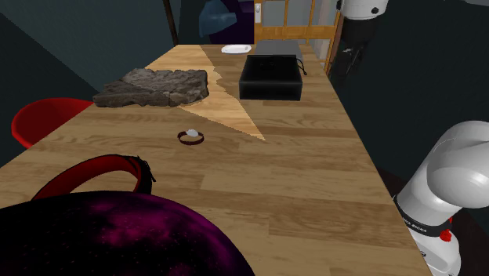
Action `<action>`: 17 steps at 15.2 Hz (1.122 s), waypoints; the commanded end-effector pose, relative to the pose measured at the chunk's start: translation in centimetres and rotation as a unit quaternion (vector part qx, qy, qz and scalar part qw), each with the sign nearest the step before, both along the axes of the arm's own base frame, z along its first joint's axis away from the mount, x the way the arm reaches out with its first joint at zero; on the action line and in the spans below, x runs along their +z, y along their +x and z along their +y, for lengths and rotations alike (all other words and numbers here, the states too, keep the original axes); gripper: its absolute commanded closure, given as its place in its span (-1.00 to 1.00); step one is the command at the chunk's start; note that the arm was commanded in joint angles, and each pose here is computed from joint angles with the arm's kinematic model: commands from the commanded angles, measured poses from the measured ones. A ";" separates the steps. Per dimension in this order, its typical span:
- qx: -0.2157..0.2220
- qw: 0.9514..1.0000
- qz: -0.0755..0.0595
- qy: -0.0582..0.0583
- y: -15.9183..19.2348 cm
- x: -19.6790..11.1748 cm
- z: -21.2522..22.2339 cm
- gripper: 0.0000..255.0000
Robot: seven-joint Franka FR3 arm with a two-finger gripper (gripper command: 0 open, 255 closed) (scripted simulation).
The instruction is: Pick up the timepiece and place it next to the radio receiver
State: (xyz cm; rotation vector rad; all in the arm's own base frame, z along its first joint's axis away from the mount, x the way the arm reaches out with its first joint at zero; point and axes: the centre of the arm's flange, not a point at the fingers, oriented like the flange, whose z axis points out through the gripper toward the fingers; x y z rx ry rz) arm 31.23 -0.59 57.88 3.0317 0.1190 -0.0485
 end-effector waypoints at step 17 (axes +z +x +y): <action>0.142 0.990 -0.010 0.004 12.8 -2.3 15.8 -1.00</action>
